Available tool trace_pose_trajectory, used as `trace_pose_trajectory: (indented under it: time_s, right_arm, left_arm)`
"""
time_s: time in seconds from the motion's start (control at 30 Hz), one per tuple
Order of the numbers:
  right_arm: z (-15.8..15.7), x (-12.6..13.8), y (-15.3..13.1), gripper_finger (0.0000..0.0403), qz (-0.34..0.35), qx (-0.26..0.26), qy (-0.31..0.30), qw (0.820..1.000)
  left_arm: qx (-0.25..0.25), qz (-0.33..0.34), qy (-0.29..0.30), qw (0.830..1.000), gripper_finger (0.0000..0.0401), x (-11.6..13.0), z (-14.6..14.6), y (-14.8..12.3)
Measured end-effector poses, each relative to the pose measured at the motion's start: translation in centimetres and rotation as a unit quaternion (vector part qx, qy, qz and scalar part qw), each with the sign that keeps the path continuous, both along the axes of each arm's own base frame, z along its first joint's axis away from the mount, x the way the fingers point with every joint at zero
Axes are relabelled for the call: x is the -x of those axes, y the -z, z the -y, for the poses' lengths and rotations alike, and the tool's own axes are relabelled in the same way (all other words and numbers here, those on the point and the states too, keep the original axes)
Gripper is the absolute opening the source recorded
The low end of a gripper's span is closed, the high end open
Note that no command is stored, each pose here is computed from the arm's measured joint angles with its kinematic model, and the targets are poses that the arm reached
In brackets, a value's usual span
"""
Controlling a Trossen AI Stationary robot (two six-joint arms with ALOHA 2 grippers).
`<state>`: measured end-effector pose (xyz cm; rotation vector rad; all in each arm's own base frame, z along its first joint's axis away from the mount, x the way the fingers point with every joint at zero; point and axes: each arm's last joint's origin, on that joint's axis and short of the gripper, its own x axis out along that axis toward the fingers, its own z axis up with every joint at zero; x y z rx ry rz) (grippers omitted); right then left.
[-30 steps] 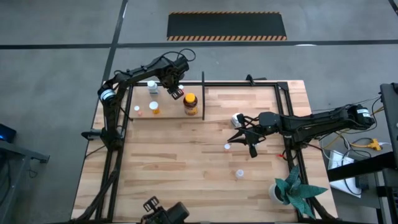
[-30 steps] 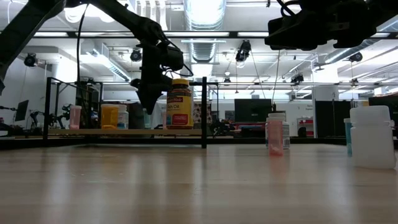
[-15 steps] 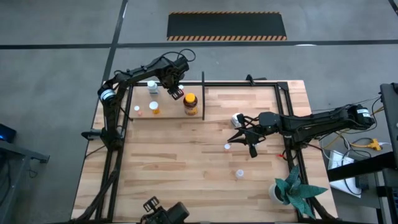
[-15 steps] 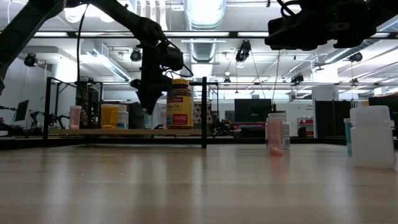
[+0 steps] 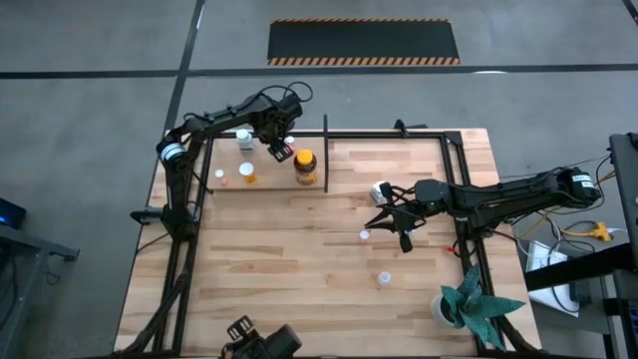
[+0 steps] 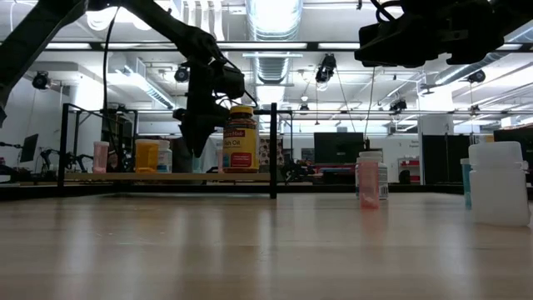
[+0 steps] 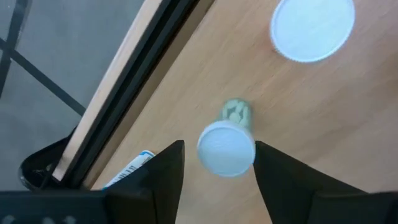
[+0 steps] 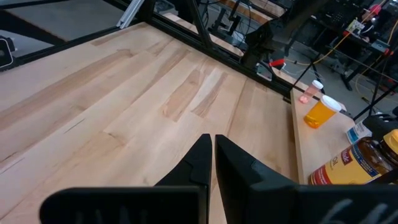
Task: Pick and place medicine bottles onto shelf by color
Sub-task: Put the pink pill bottle on the shelf
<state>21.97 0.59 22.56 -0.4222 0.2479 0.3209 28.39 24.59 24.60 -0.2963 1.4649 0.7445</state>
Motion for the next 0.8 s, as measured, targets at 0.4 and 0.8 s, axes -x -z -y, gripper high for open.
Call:
trace_pose_trajectory:
  time_s: [0.4, 0.8]
  right_arm:
    - [0.0, -0.1, -0.4, 0.0012, 0.013, -0.038, 0.012, 0.999]
    - [0.0, -0.2, -0.5, 0.0012, -0.019, -0.172, 0.051, 0.984]
  left_arm:
    - [-0.06, 0.069, 0.031, 0.995, 0.0172, 1.8, 4.0, -7.1]
    - [-0.159, 0.327, 0.194, 0.911, 0.0172, 2.5, 17.4, -13.8]
